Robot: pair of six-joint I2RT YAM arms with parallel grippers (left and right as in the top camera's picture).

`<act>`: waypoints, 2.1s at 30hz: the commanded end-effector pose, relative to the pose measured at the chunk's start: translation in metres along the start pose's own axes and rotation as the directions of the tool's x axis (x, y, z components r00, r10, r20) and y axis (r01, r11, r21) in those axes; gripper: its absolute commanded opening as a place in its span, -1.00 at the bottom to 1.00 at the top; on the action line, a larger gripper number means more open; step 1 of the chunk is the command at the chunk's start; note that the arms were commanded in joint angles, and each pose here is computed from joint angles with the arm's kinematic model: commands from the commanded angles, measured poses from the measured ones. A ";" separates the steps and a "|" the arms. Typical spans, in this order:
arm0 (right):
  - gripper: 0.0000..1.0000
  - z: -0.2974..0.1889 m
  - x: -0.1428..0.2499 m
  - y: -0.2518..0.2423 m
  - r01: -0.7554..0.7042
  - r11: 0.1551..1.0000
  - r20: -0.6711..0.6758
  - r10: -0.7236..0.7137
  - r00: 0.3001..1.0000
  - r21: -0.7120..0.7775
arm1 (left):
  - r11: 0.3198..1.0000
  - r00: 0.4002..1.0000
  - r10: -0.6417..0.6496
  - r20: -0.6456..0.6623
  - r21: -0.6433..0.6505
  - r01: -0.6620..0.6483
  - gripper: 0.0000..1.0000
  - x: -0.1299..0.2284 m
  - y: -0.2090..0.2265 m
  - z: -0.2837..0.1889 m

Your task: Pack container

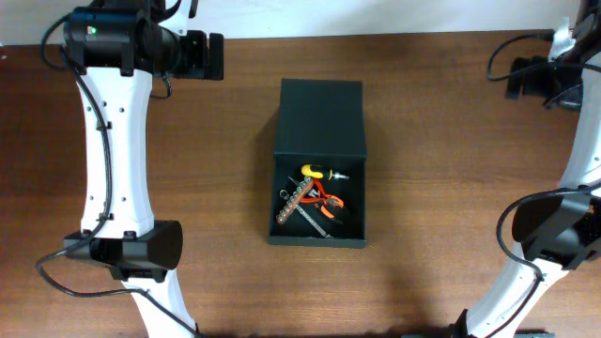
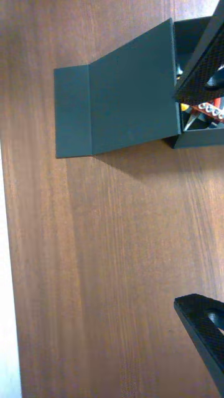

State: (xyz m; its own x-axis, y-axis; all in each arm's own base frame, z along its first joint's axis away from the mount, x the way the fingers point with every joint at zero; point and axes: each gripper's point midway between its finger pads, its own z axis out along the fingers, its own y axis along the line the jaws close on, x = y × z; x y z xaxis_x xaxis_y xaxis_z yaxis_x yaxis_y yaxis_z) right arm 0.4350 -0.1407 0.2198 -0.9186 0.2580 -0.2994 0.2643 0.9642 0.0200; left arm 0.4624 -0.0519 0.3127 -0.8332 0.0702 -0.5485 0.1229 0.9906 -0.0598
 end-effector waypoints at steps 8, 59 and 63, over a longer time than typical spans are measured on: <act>0.98 -0.009 -0.020 0.056 0.003 0.944 0.081 0.025 0.996 -0.329 | 0.980 0.957 -0.083 -0.278 0.152 0.129 0.99 0.039 -0.021 0.099; -0.92 0.136 0.037 0.158 -0.016 0.854 -0.180 -0.092 0.979 -0.520 | 0.914 0.851 -0.138 -0.507 0.267 0.307 -0.96 0.099 -0.043 0.264; -0.92 0.138 0.041 0.170 -0.018 0.853 -0.193 -0.097 0.976 -0.522 | 0.913 0.851 -0.138 -0.507 0.267 0.307 -0.96 0.099 -0.043 0.265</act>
State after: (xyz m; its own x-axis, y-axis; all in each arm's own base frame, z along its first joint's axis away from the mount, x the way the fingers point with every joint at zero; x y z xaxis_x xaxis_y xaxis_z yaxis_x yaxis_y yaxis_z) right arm 0.4851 0.0086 0.0847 -0.9742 0.1815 -0.1342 0.0922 0.8626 0.4974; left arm 0.5164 -0.1159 0.0318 -0.9995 -0.0245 -0.0201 -0.0139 0.9077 -0.4194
